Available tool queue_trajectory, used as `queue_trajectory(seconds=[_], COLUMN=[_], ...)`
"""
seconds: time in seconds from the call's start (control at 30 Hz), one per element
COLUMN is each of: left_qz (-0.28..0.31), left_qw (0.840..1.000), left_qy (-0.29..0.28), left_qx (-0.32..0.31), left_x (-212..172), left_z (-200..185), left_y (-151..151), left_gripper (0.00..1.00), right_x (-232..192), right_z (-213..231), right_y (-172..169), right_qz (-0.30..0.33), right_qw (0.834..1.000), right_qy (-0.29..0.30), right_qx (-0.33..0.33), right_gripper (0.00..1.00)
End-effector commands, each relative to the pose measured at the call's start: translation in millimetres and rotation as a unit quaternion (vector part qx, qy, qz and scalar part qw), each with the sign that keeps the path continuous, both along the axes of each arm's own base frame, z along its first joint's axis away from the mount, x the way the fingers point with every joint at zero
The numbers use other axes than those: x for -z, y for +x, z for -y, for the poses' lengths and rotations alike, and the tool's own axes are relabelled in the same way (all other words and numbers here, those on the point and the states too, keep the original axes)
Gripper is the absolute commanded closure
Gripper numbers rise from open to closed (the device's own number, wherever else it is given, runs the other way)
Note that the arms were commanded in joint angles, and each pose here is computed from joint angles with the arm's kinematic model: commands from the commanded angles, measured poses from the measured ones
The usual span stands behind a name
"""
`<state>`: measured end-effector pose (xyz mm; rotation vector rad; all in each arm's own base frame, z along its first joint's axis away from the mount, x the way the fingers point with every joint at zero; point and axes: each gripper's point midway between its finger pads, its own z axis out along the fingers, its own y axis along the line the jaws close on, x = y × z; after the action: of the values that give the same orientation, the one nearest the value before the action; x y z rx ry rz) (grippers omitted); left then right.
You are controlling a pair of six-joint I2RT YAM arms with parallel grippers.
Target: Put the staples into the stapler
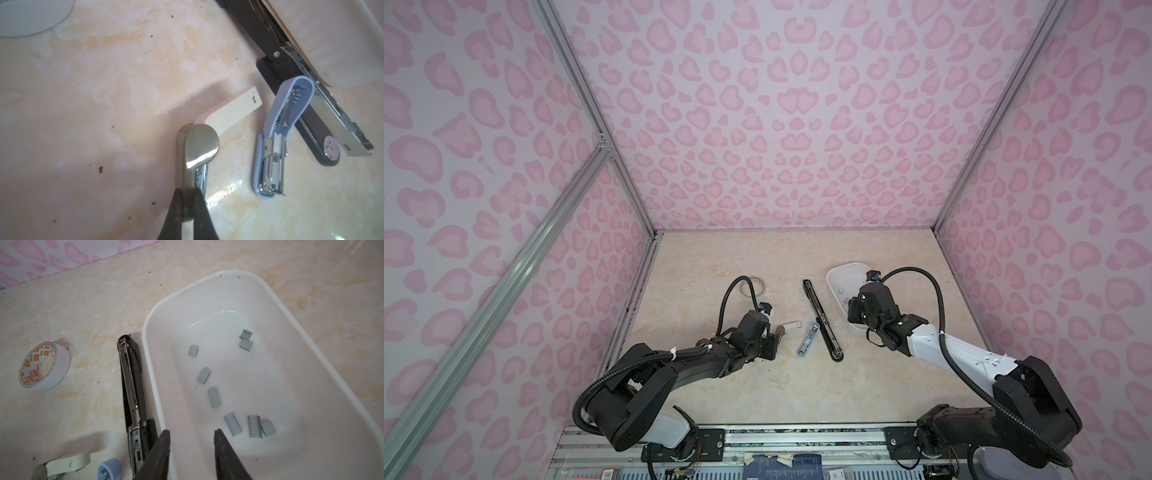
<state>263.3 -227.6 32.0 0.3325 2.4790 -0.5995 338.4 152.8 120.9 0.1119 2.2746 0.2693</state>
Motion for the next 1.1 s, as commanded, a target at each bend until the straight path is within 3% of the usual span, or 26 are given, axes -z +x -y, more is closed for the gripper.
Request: queue_trajectory(seconds=[0.0,0.2,0.37,0.67,1.07], left_qz=[-0.057,-0.096,-0.133,-0.158,-0.177], left_qw=[0.997,0.987,0.977,0.972,0.966], left_qy=[-0.046,-0.129,-0.165,-0.156,-0.154], left_qx=[0.002,-0.011,-0.021,-0.078,-0.108], left_x=[7,13,26,51,73], left_z=[-1,-5,-5,-25,-28], left_y=[-13,-7,-6,3,9], left_gripper=[0.96,0.96,0.96,0.97,0.96], right_x=[-17,-38,-35,-8,23], right_z=[-19,-78,-105,-141,-173], right_y=[-3,-21,-28,-30,-11], right_qz=[0.037,0.073,0.072,0.046,0.021], right_qw=[0.999,0.988,0.984,0.979,0.981], right_qy=[-0.009,0.012,0.010,0.015,0.113], right_qx=[-0.037,-0.136,-0.165,-0.197,-0.154], right_gripper=[0.59,0.55,0.54,0.51,0.28])
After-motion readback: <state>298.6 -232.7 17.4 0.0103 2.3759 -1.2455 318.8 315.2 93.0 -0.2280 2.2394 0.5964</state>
